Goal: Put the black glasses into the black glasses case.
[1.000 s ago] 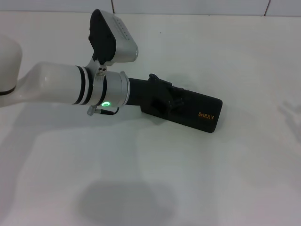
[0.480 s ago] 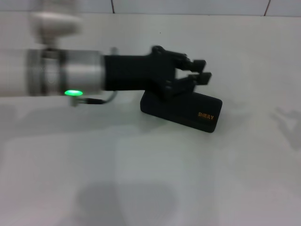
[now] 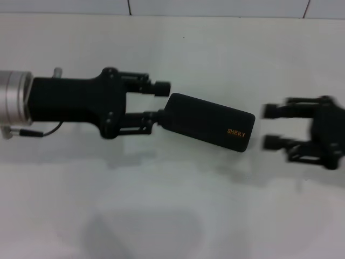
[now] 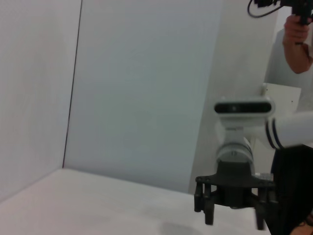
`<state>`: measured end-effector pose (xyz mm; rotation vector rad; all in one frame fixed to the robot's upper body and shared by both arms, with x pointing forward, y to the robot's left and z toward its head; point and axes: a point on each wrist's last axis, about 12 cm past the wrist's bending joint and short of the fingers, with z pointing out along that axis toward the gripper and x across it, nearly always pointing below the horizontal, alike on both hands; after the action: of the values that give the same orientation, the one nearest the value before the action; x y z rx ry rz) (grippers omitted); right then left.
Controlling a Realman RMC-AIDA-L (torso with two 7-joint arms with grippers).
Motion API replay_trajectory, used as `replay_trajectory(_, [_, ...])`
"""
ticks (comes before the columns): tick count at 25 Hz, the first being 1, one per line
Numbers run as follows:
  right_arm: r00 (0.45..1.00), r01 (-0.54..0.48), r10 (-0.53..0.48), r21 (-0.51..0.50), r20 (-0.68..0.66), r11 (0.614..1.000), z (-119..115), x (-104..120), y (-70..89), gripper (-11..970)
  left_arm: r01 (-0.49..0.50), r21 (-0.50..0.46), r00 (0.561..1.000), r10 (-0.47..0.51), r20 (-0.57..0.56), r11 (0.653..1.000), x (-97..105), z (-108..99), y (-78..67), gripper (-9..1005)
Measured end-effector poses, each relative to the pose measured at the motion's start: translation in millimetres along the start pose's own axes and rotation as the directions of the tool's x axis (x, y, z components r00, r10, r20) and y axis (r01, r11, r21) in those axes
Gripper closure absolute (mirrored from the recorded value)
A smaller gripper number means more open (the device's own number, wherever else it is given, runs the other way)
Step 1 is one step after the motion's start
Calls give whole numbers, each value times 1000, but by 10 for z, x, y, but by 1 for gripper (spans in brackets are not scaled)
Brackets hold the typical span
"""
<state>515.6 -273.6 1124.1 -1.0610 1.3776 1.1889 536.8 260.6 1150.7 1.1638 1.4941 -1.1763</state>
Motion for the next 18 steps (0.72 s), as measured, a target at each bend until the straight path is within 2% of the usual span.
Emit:
replay_trajectory(1, [1000,-2,1,-42,-24,999,113,-34,-37,579,9,2,1000,-9,-4,1000,27,-20,-1,529])
replay_trajectory(4, [997,7,-15,-111,-70,994,360,-115,-122,342,25,18,1000,-25,3,1000,59,-88,-25,456])
replay_trajectory(5, [997,10,-19,-117,-75,993,393,-124,-134,340,24,22,1000,-25,11,999,58,-112,-38,432])
replay_trajectory(11, [996,16,-26,-121,-80,992,449,-131,-158,327,6,51,998,-10,67,999,34,-205,-108,430])
replay_trajectory(18, [998,51,-55,-121,-28,991,539,-154,-153,287,-17,40,996,14,88,999,138,-289,-177,428])
